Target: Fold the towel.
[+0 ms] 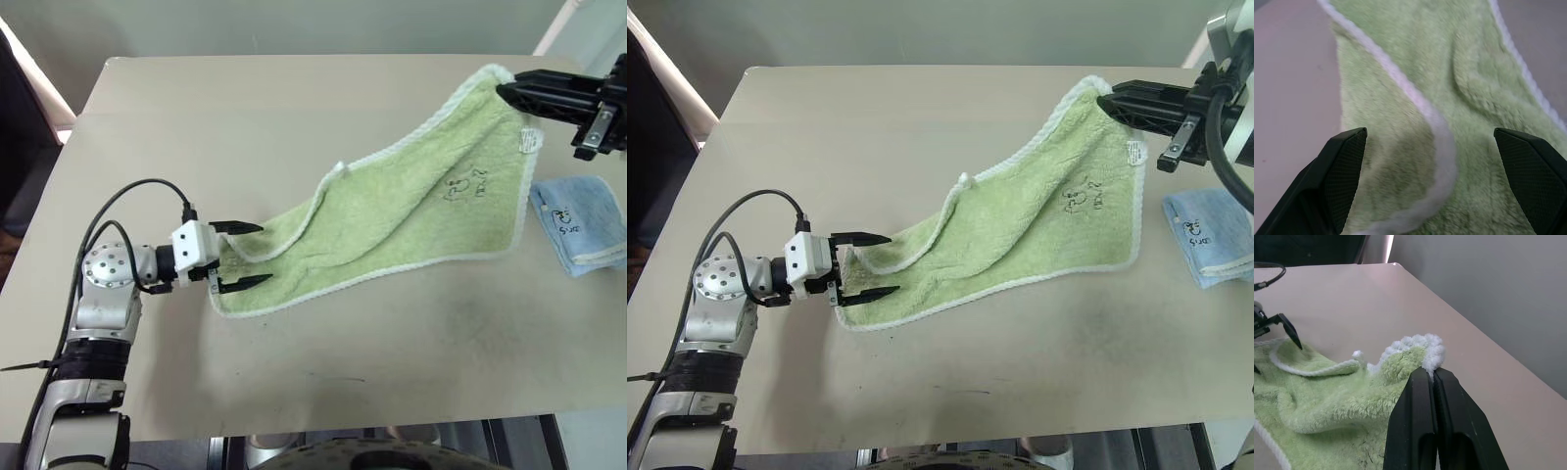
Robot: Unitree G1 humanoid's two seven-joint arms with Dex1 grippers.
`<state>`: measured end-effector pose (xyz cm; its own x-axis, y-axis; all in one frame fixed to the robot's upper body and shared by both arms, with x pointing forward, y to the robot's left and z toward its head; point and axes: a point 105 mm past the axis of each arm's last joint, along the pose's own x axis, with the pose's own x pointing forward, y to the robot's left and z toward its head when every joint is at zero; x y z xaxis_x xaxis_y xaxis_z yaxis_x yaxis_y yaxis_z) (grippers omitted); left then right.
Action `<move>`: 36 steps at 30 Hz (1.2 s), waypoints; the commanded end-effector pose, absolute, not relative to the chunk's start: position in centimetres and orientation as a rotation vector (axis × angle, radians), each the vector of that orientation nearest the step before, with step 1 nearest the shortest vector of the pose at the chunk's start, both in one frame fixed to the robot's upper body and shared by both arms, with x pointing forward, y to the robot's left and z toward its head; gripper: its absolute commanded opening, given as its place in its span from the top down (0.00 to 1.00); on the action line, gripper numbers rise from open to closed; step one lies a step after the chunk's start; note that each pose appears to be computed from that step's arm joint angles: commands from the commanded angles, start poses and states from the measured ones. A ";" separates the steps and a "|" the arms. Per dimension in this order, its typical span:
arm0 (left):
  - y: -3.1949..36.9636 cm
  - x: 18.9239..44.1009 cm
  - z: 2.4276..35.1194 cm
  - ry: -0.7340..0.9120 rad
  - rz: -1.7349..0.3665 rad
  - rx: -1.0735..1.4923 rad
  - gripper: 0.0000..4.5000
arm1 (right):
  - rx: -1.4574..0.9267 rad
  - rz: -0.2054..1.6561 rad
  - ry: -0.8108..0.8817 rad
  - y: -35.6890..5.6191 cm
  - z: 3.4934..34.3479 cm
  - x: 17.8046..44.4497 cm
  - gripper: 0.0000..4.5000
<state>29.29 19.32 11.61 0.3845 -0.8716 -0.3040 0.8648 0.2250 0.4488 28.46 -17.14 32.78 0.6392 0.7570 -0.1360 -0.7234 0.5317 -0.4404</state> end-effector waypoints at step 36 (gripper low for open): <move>23.0 37.4 18.1 -0.241 -0.665 0.471 0.99 | -0.566 0.762 -0.134 -18.9 33.7 28.6 1.00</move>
